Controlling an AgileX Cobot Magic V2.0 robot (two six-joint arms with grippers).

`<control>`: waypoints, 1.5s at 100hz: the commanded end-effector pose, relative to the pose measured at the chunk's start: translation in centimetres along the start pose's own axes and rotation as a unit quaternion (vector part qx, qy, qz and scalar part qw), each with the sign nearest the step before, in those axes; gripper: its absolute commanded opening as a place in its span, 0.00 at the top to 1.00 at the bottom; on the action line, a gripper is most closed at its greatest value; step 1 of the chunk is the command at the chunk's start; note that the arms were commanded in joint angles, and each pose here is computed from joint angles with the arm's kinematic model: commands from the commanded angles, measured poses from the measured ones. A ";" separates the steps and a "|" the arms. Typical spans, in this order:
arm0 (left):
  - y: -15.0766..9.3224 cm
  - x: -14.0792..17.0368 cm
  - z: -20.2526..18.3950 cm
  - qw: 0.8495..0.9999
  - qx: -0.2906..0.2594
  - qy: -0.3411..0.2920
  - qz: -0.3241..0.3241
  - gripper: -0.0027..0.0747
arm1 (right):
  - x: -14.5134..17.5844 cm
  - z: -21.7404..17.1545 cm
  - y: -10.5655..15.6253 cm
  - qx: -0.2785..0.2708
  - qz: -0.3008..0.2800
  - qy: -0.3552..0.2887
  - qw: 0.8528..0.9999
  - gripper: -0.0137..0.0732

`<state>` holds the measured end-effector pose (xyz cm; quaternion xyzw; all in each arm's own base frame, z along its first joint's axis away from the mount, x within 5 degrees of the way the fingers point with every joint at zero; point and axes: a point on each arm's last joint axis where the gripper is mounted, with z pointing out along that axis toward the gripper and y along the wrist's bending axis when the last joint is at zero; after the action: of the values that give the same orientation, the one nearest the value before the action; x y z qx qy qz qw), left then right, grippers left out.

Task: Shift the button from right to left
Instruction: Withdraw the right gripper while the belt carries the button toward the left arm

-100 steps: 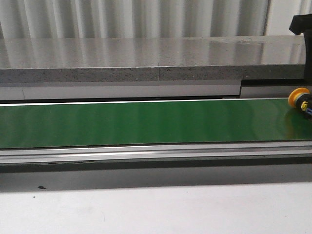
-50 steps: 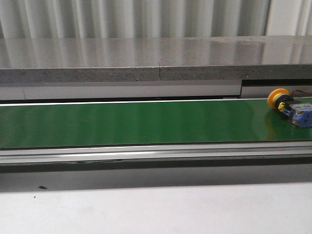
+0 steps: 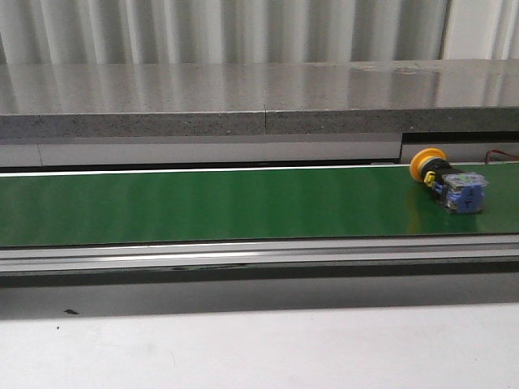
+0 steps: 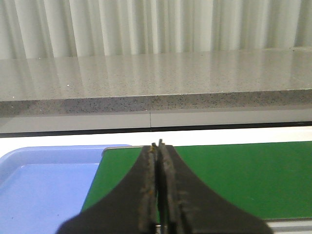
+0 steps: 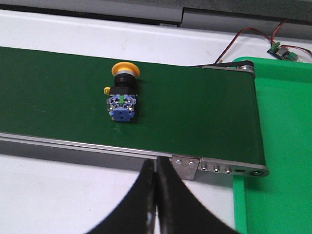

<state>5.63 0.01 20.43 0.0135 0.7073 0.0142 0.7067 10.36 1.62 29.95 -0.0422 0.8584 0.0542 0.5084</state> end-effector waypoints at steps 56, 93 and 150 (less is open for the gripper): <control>0.0 0.3 -0.1 0.999 -0.002 -0.042 -0.009 0.99 | 3.3 -3.7 -0.2 -0.005 -0.011 -0.148 0.989 0.92; 0.1 -2.4 -0.6 0.998 -0.002 -0.067 -0.012 0.99 | 3.3 -3.7 -0.2 -0.005 -0.011 -0.150 0.989 0.92; 0.0 -10.3 3.0 0.990 0.020 0.134 -0.049 0.99 | 3.3 -3.7 -0.2 -0.005 -0.011 -0.150 0.989 0.92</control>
<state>7.66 -0.32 28.49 -0.0065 0.7925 -0.0271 0.6092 5.44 0.85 27.36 -0.0395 0.8020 0.0631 0.5927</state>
